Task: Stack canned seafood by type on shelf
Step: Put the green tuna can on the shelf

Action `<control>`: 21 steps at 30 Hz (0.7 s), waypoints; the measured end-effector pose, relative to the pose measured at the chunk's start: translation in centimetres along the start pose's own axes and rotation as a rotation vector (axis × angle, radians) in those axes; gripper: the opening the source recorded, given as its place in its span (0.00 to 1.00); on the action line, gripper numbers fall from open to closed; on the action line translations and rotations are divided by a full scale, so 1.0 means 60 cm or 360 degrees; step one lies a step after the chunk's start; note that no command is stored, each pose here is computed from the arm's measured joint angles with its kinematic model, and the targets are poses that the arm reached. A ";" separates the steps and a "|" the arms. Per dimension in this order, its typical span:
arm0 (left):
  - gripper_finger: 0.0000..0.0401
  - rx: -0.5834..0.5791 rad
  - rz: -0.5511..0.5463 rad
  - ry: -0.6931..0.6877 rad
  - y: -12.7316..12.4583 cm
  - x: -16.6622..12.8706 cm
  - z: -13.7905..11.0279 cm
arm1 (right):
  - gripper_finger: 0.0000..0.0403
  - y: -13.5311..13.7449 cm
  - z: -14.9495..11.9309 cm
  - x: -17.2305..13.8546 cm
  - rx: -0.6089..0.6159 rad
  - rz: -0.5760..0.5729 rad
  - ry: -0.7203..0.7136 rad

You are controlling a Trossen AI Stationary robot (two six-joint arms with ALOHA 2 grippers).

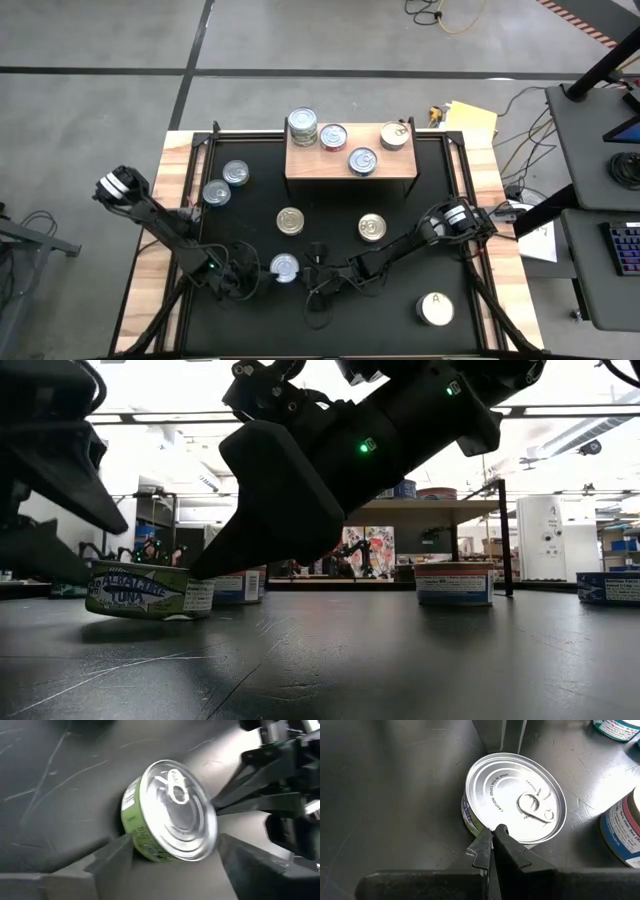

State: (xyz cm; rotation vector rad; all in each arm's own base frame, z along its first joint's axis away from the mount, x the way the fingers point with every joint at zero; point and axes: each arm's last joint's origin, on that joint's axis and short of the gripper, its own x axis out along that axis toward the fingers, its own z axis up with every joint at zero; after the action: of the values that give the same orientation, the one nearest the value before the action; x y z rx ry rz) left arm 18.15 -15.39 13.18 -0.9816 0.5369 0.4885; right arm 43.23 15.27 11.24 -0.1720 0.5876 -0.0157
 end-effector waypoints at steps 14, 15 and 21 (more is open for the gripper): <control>0.82 0.0013 -0.0011 -0.0032 0.002 0.035 -0.010 | 0.02 0.000 -0.005 0.000 -0.0018 0.0004 0.0037; 0.82 0.0025 -0.0023 -0.0033 0.000 0.036 -0.009 | 0.02 0.000 -0.006 0.000 -0.0018 0.0004 0.0039; 0.81 0.0054 -0.0066 -0.0049 -0.007 0.039 -0.004 | 0.02 0.001 -0.007 0.000 -0.0023 0.0012 0.0047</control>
State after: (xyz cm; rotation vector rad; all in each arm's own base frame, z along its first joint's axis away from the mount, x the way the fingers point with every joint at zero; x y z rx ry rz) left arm 20.16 -15.45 11.85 -0.9494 0.4951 0.4553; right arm 42.96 15.27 10.87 -0.1837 0.6181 -0.0070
